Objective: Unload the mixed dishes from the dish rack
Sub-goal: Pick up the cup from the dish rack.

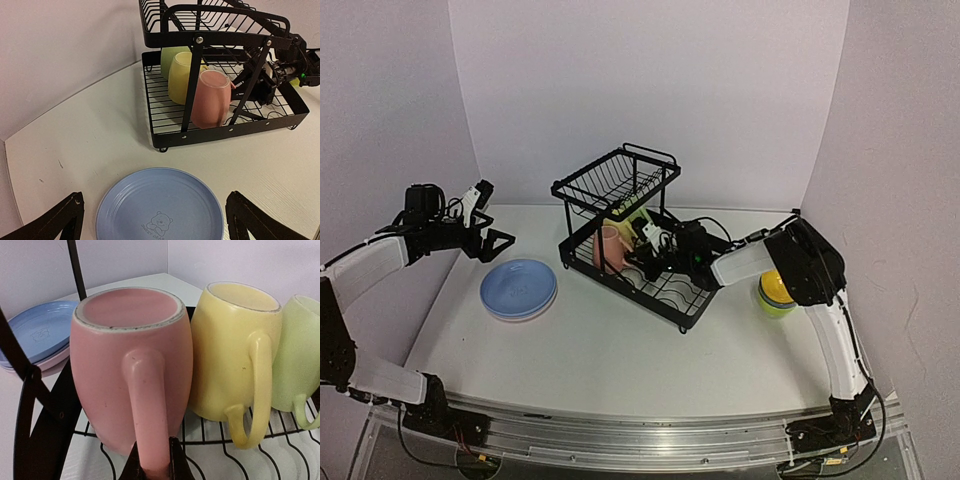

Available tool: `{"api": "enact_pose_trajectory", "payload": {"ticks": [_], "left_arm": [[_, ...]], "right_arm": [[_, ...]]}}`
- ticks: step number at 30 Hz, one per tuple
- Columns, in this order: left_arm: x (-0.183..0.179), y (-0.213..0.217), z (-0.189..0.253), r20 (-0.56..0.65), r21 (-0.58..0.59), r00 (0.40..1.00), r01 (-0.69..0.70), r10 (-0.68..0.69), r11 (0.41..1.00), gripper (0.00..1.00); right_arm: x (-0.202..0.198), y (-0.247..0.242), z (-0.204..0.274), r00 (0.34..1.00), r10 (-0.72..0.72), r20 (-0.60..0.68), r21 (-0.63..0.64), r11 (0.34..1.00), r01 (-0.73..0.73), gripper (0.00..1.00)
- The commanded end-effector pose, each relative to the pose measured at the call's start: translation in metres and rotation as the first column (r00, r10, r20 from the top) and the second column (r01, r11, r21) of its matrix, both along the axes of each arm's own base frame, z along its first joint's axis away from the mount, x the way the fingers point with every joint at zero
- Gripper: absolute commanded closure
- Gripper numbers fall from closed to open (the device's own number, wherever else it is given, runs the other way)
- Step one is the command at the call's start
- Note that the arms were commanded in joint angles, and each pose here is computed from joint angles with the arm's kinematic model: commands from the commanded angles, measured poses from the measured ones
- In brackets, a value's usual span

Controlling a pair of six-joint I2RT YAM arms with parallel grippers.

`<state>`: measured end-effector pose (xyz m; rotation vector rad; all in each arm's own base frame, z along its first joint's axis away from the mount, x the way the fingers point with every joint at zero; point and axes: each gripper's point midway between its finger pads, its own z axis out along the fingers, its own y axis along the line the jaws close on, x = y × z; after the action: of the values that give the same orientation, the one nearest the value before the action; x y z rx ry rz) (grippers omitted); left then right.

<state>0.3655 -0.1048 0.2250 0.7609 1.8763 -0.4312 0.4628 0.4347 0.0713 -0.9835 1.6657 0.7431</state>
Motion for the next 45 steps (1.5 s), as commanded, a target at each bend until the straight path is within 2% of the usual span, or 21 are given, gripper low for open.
{"api": "enact_pose_trajectory", "payload": {"ticks": [1,5,9,20,25,29,34,36,45], "left_arm": [[0.003,0.001,0.017,0.068,0.011,0.998,0.002,-0.003,1.0,0.02],[0.002,0.0,0.022,0.088,0.018,0.996,0.015,-0.017,1.0,0.02],[-0.001,-0.002,0.024,0.108,0.029,0.993,0.035,-0.038,0.999,0.02],[-0.004,-0.007,0.033,0.163,0.044,0.983,0.08,-0.086,0.996,0.03],[-0.01,-0.011,0.038,0.185,0.042,0.976,0.108,-0.114,0.993,0.03],[-0.016,-0.014,0.041,0.205,0.047,0.968,0.14,-0.147,0.989,0.04],[-0.021,-0.019,0.041,0.244,0.096,0.952,0.167,-0.186,0.981,0.04],[-0.023,-0.024,0.041,0.264,0.117,0.942,0.181,-0.206,0.976,0.04],[-0.04,-0.065,0.04,0.397,0.265,0.857,0.236,-0.329,0.935,0.05]], "right_arm": [[-0.006,-0.015,0.061,0.986,-0.034,0.163,-0.014,0.999,0.037,1.0],[-0.017,-0.039,0.049,0.984,-0.081,0.158,-0.098,0.99,0.097,1.0],[-0.023,-0.058,0.053,0.983,-0.147,0.114,-0.127,0.979,0.161,1.0],[-0.032,-0.098,0.062,0.924,-0.364,-0.119,-0.152,0.926,0.346,1.0],[-0.034,-0.109,0.067,0.835,-0.448,-0.32,-0.085,0.891,0.445,1.0],[-0.033,-0.11,0.082,0.767,-0.46,-0.448,-0.021,0.863,0.506,1.0],[-0.038,-0.123,0.085,0.621,-0.476,-0.623,-0.002,0.794,0.608,1.0],[-0.04,-0.131,0.087,0.566,-0.487,-0.665,0.004,0.755,0.655,1.0],[-0.05,-0.145,0.117,0.408,-0.45,-0.795,0.031,0.641,0.767,1.0]]}}
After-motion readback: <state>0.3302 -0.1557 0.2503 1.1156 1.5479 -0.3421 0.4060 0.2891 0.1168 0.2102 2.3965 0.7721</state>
